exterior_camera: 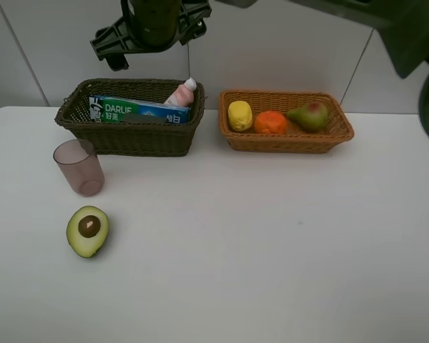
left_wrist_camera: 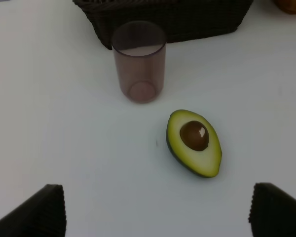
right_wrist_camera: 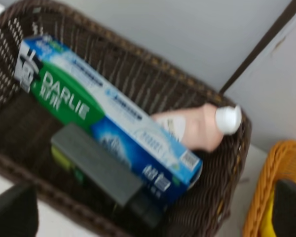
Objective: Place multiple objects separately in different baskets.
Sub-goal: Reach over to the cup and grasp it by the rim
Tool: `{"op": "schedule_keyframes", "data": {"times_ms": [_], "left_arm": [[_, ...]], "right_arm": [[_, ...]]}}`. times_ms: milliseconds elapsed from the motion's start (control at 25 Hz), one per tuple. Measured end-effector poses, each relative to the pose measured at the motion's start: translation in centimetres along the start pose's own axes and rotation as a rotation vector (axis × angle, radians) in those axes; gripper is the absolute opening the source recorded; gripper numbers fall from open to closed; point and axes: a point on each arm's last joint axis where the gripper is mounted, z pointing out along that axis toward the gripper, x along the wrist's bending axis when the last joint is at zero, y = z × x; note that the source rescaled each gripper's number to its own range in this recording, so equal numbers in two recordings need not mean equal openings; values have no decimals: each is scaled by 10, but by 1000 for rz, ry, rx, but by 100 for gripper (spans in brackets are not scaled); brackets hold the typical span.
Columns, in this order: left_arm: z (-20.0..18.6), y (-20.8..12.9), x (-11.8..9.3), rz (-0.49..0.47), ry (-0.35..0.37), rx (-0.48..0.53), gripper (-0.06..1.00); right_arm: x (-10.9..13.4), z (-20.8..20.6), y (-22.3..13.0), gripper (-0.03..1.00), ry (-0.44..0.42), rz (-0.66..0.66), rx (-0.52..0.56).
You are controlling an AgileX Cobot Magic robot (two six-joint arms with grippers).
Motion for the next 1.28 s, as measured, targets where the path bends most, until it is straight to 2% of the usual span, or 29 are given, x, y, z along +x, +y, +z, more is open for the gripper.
{"op": "schedule_keyframes", "data": {"times_ms": [200,360,760,1040,1280], "left_arm": [[0,0,0,0,0,0,98],[0,0,0,0,0,0,98],[0,0,0,0,0,0,98],[0,0,0,0,0,0,98],[0,0,0,0,0,0,98]], "right_arm": [[13,-7,-7,100,18,5,72],[10,-13,-8,100,9,12,99],[-20,-60,3,100,-44,48,130],[-43,-102,13,100,-31,9,71],[-66,-136,-18,100,-37,-10,117]]}}
